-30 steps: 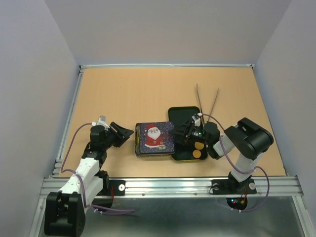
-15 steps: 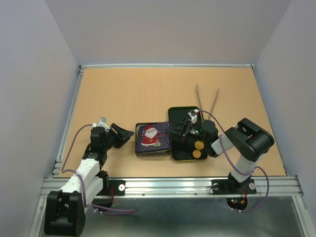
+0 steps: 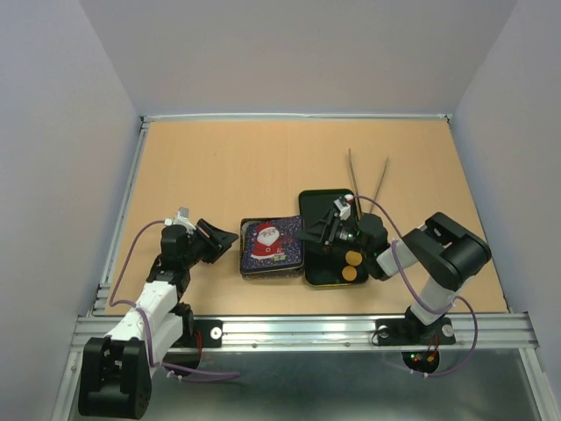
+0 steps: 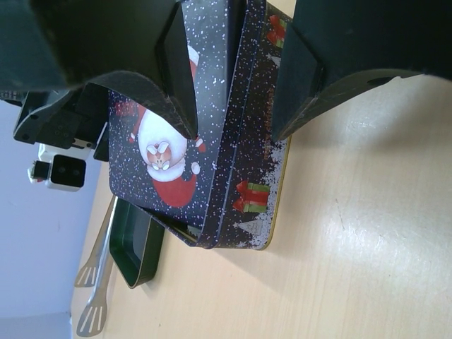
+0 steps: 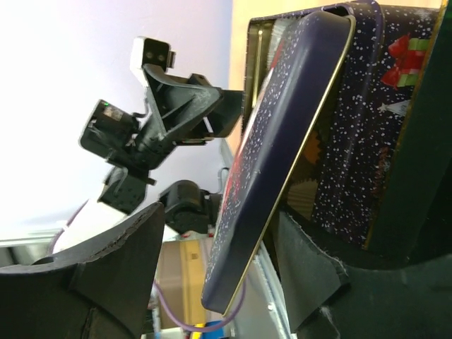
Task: Pack the cookies
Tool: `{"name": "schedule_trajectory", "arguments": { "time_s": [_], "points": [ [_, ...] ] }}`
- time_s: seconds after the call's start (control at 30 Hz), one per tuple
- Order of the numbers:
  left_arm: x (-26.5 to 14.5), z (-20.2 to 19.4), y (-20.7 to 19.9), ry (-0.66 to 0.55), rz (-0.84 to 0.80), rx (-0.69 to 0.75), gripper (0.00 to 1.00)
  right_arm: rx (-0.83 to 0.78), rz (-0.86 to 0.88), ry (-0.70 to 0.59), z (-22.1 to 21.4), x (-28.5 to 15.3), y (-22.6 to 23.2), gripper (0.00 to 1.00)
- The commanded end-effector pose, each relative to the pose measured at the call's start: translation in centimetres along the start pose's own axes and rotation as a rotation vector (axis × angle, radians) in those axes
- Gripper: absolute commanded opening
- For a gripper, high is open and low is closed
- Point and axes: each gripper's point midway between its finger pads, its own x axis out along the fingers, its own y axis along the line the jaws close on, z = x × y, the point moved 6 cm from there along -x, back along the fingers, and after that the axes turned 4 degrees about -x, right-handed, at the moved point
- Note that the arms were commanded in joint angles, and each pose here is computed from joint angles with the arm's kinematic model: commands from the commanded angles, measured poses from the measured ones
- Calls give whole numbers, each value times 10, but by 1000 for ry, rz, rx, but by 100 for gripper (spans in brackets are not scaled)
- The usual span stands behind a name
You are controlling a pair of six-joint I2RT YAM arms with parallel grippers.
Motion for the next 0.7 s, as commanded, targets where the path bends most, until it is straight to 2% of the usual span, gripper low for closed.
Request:
{"name": "schedule_trajectory", "arguments": {
  "time_s": [0.0,0.07,0.1,0.13,0.17,0.3,0.57,0.67],
  "points": [
    [-1,1,-5,-1,-39,34,56,-101,-39,-8,5,0,11,68],
    [-1,2,-4,-7,-33,35,56,-219,-81,-23,14,1,23,68],
    [-1,2,-4,-7,-33,35,56,-195,-200,7,12,-2,10,69],
    [-1,1,-2,-7,-28,35,56,-286,-227,-23,24,3,19,70],
    [0,1,-3,-6,-29,32,56,-275,-326,-2,23,-4,16,70],
    [2,2,-2,-4,-25,30,56,-357,-474,-30,41,-6,22,74],
    [2,7,-9,-10,-27,42,55,-316,-599,26,34,-13,0,74],
    [1,5,-6,-8,-18,39,55,-349,-591,-6,37,-18,9,74]
  ]
}}
